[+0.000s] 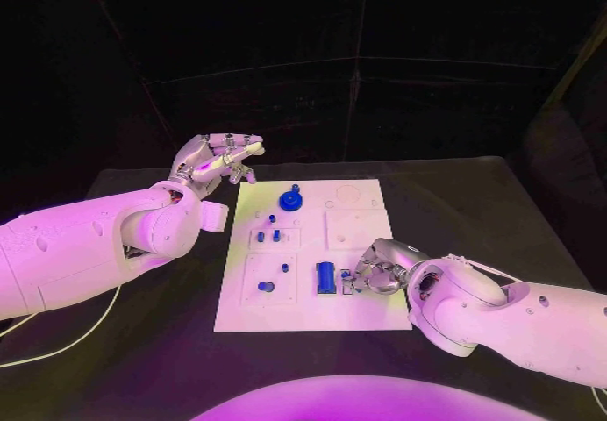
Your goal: Assemble the parts on the task board
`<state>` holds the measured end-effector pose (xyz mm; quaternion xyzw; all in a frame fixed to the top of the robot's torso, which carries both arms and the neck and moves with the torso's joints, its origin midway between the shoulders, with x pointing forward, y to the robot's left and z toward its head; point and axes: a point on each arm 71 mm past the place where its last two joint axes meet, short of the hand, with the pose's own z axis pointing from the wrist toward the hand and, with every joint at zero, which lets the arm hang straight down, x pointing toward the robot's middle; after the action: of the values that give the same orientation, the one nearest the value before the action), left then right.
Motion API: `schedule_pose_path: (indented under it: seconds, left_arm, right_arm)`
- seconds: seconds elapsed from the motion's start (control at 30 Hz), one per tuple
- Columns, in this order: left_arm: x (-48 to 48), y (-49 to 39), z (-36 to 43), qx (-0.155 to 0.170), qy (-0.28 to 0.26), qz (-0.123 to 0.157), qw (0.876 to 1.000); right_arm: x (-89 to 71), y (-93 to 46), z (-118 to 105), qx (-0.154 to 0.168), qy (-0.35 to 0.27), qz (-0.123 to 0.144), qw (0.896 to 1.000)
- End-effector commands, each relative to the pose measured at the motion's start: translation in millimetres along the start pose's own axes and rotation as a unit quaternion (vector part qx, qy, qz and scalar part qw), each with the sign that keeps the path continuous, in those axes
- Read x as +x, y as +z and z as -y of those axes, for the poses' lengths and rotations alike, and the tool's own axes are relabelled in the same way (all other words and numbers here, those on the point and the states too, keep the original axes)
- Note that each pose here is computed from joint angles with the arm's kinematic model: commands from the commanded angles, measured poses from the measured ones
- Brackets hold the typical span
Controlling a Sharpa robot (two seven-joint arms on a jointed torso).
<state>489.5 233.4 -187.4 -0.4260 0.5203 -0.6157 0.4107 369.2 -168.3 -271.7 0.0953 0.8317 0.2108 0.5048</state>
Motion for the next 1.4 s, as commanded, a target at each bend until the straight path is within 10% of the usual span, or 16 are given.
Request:
schedule_pose_path:
  seconds: [0.03, 1.4]
  left_arm:
    - [2.0, 0.7, 1.0, 0.002, -0.004, -0.006, 1.000]
    - [1.2, -0.3, 1.4, 0.001, -0.005, -0.006, 1.000]
  right_arm:
    - [-1.0, 0.7, -2.3, -0.003, -0.007, 0.007, 1.000]
    - [-0.1, 2.3, -8.6, -0.019, -0.035, 0.013, 0.999]
